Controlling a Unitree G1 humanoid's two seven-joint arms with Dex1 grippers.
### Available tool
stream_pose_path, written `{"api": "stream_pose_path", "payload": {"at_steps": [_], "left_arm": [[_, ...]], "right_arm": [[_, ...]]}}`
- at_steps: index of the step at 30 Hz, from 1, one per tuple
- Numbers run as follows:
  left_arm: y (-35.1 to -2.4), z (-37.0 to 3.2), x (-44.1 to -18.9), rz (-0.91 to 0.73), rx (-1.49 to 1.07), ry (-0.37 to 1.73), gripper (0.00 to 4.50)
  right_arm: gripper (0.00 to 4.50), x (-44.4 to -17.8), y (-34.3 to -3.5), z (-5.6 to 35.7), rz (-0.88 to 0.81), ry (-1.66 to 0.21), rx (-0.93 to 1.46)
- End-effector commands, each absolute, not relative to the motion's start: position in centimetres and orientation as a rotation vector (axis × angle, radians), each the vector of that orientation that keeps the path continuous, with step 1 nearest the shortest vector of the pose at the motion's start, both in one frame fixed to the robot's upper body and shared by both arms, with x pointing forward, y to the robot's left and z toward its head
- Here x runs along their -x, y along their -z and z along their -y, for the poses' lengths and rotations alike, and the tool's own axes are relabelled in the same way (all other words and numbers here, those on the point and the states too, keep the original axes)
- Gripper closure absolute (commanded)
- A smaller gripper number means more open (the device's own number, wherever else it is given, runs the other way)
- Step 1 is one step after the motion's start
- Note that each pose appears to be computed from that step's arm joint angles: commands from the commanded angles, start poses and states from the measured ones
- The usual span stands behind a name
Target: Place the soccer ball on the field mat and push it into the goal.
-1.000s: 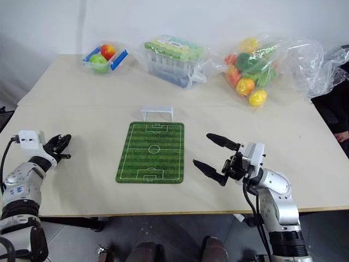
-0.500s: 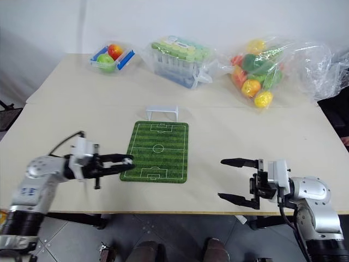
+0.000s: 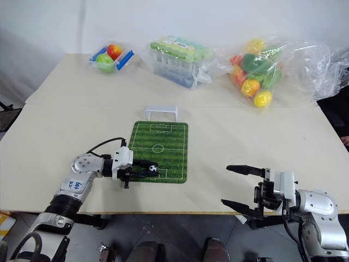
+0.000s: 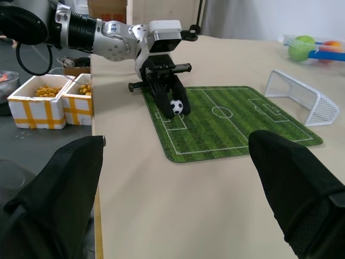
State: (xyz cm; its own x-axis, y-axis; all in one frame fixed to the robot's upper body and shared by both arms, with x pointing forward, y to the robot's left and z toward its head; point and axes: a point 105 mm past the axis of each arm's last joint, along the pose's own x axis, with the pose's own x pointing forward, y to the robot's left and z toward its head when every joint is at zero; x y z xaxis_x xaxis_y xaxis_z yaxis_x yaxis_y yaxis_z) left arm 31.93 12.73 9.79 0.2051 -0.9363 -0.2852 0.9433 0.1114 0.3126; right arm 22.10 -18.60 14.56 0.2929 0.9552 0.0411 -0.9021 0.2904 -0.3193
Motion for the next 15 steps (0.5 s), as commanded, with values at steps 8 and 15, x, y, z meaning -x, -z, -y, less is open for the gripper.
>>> {"api": "stream_pose_path", "payload": {"at_steps": [8, 15], "left_arm": [[-10.07, -12.18, -31.68, 0.014, -0.477, 1.416, 3.65], [-9.76, -12.19, -31.47, -0.007, -0.464, 1.422, 3.65]], "right_arm": [[0.0, -21.61, -14.88, 18.44, 0.29, -1.232, 0.242], [0.0, -21.79, -14.71, 18.0, 0.288, -1.236, 0.236]]}}
